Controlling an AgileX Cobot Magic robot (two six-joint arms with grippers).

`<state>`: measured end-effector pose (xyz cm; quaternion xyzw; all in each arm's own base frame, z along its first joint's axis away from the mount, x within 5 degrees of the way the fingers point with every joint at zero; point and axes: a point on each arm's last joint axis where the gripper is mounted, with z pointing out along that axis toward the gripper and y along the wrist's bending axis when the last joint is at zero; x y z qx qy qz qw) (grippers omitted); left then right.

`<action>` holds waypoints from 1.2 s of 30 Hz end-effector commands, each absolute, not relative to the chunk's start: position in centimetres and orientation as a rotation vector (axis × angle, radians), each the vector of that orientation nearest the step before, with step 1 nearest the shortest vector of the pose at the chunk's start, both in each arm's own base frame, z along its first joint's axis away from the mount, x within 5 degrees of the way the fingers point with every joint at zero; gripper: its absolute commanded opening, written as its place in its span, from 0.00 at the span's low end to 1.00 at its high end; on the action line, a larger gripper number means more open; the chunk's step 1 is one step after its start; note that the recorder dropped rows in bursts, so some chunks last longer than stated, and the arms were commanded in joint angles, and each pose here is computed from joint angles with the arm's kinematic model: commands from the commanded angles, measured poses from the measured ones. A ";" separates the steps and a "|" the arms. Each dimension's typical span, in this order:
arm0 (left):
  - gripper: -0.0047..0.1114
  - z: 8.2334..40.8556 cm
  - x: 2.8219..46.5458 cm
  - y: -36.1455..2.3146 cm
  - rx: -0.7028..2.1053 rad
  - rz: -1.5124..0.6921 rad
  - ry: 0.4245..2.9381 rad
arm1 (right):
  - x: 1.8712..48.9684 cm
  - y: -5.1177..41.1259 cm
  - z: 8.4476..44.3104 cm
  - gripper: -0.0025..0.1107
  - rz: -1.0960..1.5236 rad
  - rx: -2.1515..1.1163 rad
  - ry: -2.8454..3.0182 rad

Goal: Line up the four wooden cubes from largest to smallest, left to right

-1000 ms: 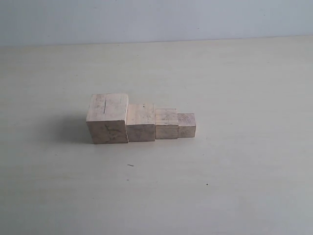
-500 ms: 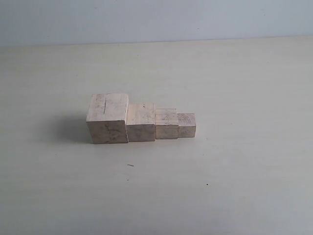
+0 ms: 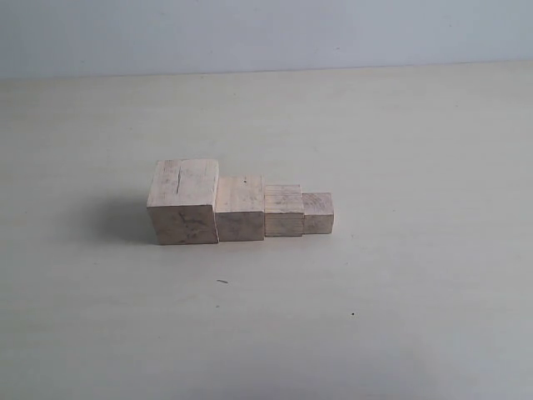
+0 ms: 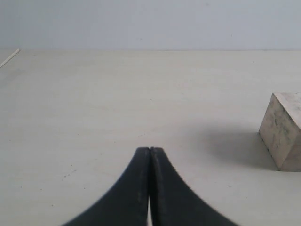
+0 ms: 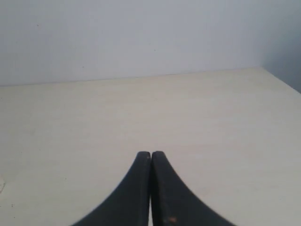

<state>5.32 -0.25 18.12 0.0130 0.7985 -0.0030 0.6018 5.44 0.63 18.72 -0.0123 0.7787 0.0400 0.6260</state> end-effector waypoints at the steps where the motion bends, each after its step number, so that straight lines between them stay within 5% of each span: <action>1: 0.04 18.1 5.3 -0.2 0.029 -0.002 1.838 | 5.5 0.5 18.9 0.02 0.079 -0.016 1.753; 36: 0.04 18.1 5.3 -0.2 0.029 -0.002 1.838 | 5.3 0.6 18.3 0.02 0.032 -0.088 1.820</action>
